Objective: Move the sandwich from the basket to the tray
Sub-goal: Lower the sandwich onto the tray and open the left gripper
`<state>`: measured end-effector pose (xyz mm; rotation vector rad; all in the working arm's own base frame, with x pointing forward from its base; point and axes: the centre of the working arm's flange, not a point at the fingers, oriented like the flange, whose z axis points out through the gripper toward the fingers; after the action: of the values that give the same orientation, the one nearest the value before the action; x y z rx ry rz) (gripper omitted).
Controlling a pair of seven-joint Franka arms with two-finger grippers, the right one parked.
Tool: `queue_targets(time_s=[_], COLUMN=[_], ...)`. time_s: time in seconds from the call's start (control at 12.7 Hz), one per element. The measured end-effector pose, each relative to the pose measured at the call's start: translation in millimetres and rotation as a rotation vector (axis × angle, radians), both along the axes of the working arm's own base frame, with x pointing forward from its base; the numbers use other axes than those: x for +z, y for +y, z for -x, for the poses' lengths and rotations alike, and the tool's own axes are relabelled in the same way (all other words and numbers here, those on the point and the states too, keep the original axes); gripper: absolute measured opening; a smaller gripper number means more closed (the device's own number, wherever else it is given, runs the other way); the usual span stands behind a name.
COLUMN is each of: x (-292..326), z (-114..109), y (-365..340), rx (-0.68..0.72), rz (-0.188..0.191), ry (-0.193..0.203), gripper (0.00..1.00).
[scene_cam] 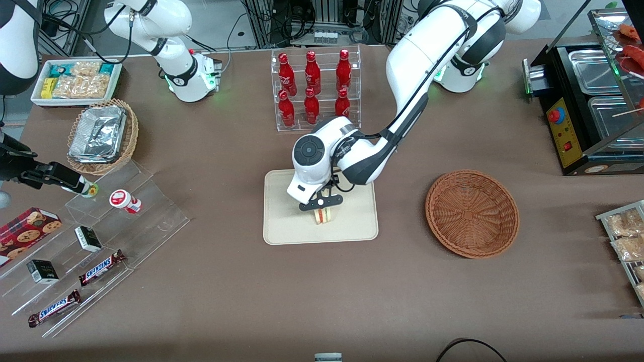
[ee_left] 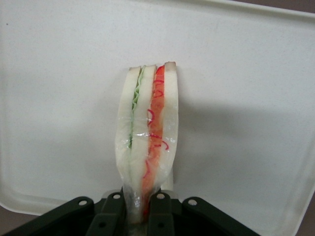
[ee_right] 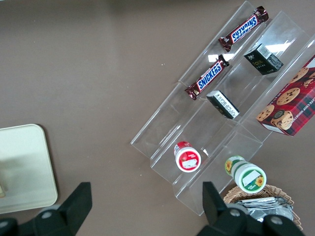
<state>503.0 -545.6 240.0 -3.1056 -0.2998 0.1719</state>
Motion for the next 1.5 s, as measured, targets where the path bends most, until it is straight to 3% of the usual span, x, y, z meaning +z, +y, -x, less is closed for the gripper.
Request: queue_targets(time_s=[0.08, 0.16, 0.63, 0.79, 1.26, 1.5], x=[-1.9, -2.0, 26.8, 51.4, 124.5, 166.4], z=[-0.1, -0.8, -11.6, -13.2, -21.1, -41.1], y=[0.2, 0.2, -1.7, -0.1, 21.2, 62.0], rx=[0.001, 0.002, 0.017, 0.018, -0.076, -0.087], rz=[-0.001, -0.001, 0.011, 0.005, -0.012, -0.04], ry=[0.002, 0.001, -0.019, -0.024, -0.05, -0.047], gripper=[0.16, 0.24, 0.86, 1.0, 1.0, 1.0])
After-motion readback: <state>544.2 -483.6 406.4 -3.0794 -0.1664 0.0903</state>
